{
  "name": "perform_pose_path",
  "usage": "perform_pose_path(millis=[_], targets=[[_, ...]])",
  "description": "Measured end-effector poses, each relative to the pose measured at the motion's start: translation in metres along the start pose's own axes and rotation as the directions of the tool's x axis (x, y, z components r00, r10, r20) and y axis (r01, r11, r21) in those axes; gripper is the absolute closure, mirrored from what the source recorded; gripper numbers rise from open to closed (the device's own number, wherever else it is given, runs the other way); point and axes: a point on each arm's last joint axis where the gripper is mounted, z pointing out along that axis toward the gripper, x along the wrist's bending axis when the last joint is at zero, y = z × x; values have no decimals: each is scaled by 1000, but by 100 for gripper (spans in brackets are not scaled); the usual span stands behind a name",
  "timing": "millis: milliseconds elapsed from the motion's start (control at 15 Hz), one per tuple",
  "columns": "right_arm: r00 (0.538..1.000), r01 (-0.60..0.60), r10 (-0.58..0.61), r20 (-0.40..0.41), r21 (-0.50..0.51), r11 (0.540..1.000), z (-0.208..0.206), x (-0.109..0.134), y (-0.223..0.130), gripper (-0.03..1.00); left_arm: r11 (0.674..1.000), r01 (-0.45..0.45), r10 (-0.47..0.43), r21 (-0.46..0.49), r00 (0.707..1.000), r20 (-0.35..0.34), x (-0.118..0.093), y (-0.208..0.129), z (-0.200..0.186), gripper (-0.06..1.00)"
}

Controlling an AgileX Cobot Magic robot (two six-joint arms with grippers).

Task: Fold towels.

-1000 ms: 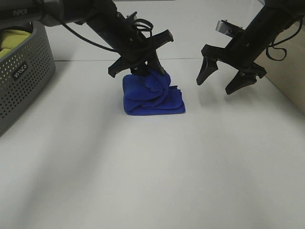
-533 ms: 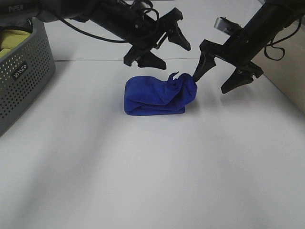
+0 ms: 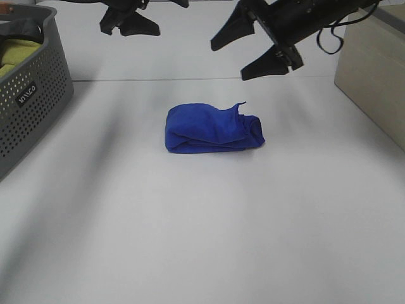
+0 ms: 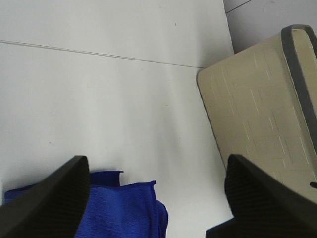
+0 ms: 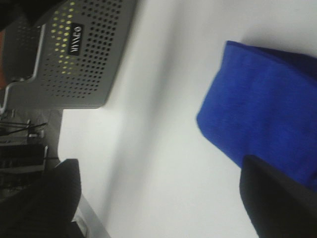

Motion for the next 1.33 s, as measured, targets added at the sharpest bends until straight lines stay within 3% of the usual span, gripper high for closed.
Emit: perform_pose_path(millis=[133, 267, 533, 733, 1000, 1133, 1333], targets=[[996, 18, -14, -86, 40, 999, 36, 1, -7, 15, 1000, 1, -1, 2, 1000, -7, 4, 2, -2, 22], [992, -26, 34, -121, 69, 997, 60, -18, -12, 15, 1000, 2, -2, 14, 1000, -7, 4, 1, -3, 22], [985, -151, 155, -74, 64, 987, 63, -86, -13, 17, 999, 1, -1, 46, 1000, -5, 4, -2, -3, 22], [986, -165, 165, 5, 50, 985, 55, -116, -14, 18, 998, 1, -1, 56, 1000, -4, 4, -3, -3, 22], [994, -92, 86, 63, 99, 991, 45, -111, -16, 18, 996, -53, 52, 79, 999, 3, -2, -4, -8, 22], [997, -21, 13, 81, 101, 995, 23, -88, -10, 18, 989, -114, 113, 92, 993, 17, -12, -4, -19, 22], [980, 19, -37, 196, 93, 995, -19, -54, -5, 18, 959, -259, 258, 112, 966, 27, -40, -3, -55, 22]])
